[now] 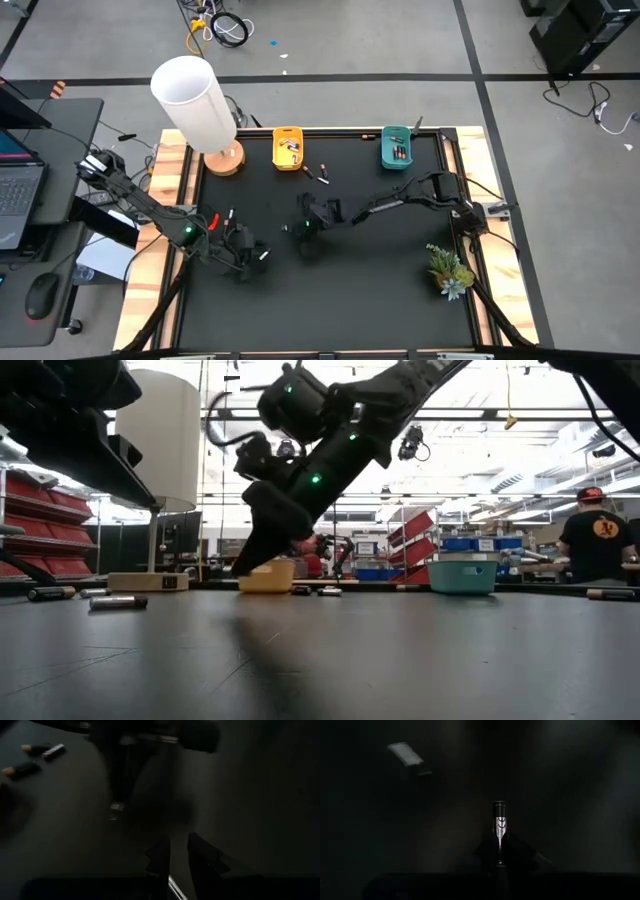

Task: Sort batteries
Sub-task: Put the silver battery into the yellow bin

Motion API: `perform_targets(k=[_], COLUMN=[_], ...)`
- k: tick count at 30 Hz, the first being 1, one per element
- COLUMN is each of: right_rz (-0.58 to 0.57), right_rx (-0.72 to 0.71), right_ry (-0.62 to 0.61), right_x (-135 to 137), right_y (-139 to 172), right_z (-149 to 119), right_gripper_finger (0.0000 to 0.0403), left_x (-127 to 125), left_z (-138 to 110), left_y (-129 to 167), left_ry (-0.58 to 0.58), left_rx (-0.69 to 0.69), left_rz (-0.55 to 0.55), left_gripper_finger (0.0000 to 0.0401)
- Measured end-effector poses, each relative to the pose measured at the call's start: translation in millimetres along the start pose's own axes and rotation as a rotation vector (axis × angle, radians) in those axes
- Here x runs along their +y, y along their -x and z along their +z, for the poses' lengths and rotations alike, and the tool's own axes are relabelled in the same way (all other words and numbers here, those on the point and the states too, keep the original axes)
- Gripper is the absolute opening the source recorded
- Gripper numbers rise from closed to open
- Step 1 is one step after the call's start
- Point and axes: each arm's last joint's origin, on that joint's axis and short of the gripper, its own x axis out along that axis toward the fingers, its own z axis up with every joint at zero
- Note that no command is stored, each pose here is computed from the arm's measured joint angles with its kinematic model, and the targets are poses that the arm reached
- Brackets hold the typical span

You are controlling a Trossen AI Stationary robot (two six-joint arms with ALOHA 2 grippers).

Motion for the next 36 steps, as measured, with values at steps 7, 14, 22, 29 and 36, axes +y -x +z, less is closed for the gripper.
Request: perform_targets(k=[7, 14, 22, 29, 36], right_rz=[-0.136, -0.242, -0.317, -0.352, -0.344], right_rx=[-0.071, -0.138, -0.164, -0.174, -0.2], right_ry=[-0.058, -0.106, -0.176, -0.252, -0.251], right_x=[-68, -131, -178, -201, -198], right_y=[7, 21, 31, 36, 40], right_z=[23, 37, 33, 26, 31], right_gripper_finger=[0.0021, 0.0021, 0.0021, 0.0097, 0.0148], left_x=[5, 7, 5, 2, 1], left_z=[-11, -18, -15, -12, -12], left_y=[-3, -5, -5, -5, -5], left_ry=[-0.016, -0.004, 0.02, 0.046, 0.095], left_rx=[0.018, 0.032, 0.004, -0.018, -0.005], left_rz=[0.026, 0.028, 0.01, -0.026, -0.055], left_gripper_finger=[0.0072, 0.0072, 0.0072, 0.0072, 0.0072])
